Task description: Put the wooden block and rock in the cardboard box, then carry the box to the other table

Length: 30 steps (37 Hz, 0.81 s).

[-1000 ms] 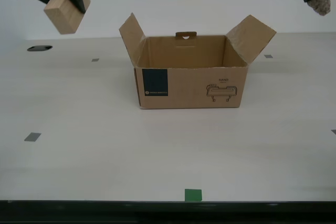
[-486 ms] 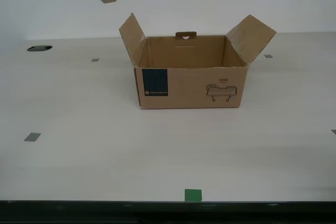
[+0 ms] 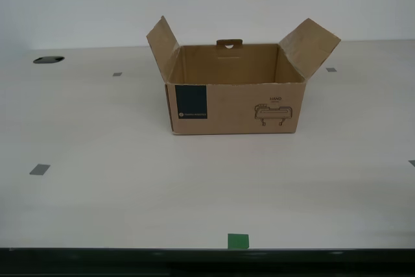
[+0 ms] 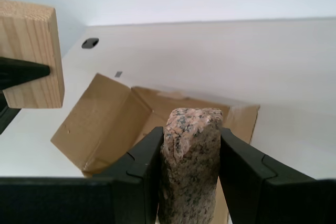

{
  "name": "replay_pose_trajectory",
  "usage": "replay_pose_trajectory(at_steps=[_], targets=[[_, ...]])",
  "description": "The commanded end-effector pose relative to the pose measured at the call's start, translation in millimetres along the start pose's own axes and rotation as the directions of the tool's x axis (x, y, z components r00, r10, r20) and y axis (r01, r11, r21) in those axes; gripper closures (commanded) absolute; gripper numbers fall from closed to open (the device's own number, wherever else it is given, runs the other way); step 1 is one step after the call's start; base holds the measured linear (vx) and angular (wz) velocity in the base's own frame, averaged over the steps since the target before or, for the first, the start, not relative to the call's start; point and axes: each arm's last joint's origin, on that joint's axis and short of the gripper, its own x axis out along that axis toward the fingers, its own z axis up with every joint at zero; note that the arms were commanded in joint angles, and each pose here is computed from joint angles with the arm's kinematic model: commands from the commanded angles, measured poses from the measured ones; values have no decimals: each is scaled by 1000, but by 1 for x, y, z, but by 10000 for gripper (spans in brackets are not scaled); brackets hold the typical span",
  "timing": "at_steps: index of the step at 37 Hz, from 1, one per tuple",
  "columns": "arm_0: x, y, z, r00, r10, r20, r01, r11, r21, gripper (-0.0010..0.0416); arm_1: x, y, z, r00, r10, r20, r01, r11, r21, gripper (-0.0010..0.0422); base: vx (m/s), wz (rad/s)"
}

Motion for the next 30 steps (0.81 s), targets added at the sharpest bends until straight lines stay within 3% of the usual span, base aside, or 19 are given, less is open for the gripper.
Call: replay_pose_trajectory(at_steps=[1,7,16,30], targets=[[1,3,5,999,21,40,-20,999,-34,406,3,0,-1,999,-4,35,3,1000,19,413,0,0],[4,11,9,995,53,81,-47,996,-80,406,12,2,-13,999,-4,39,3,1000,20,413,0,0],[16,24,8,992,108,65,-100,988,-119,406,26,-4,-35,1000,-21,18,22,999,-38,413,0,0],[74,23,-4,986,163,-39,-166,978,-122,406,60,-7,-54,998,-47,-33,46,998,-32,413,0,0]])
